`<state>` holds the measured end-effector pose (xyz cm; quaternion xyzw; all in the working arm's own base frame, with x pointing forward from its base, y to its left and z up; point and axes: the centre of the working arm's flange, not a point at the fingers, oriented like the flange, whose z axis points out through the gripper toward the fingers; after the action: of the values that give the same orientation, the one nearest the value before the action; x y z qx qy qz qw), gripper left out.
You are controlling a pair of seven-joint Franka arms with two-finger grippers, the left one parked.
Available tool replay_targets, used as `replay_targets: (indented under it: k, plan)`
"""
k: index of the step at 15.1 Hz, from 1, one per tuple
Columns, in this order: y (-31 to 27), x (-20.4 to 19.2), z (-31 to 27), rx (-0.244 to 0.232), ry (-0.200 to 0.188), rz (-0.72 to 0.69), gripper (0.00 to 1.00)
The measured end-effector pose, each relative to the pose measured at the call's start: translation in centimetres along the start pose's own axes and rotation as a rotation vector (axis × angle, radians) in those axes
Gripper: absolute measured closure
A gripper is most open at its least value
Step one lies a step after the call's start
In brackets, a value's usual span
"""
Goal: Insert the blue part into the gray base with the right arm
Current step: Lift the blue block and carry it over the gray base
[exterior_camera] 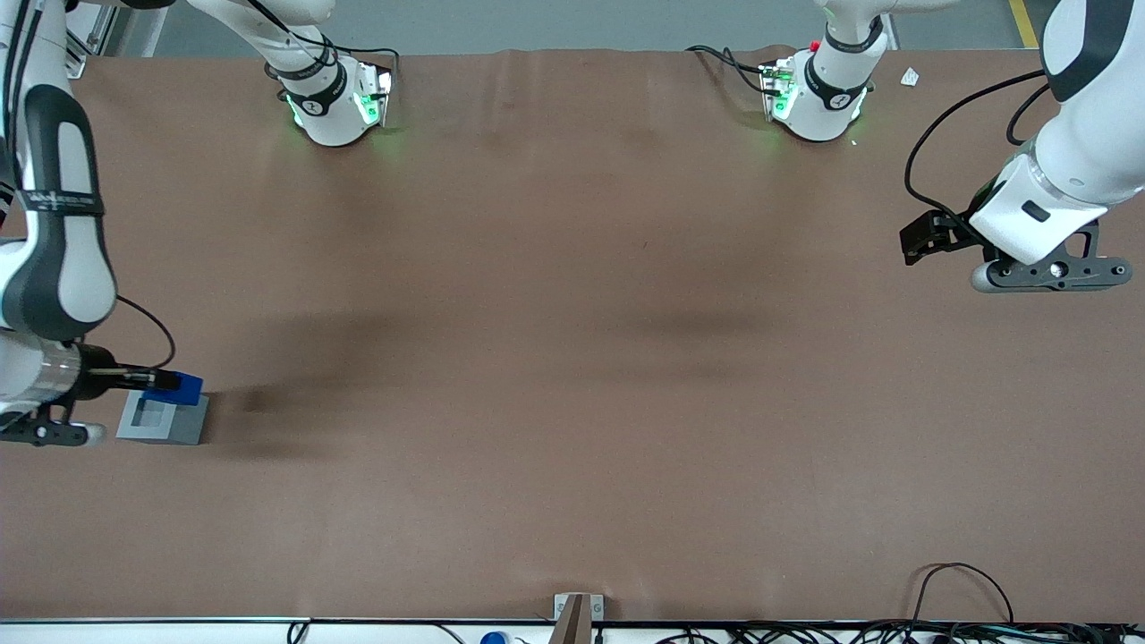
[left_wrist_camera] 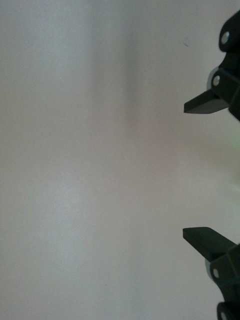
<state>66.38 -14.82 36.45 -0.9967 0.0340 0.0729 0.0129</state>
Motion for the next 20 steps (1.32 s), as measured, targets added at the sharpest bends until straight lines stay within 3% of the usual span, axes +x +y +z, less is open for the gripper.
replay_targets:
  k: [6,11,20]
  plan:
    - [6.0,-1.0,0.8,0.011,-0.007,-0.037,0.49]
    - [7.4,-0.2,2.1,0.056,0.002,-0.001,0.49]
    - [8.0,1.7,3.5,0.055,0.01,0.001,0.49]
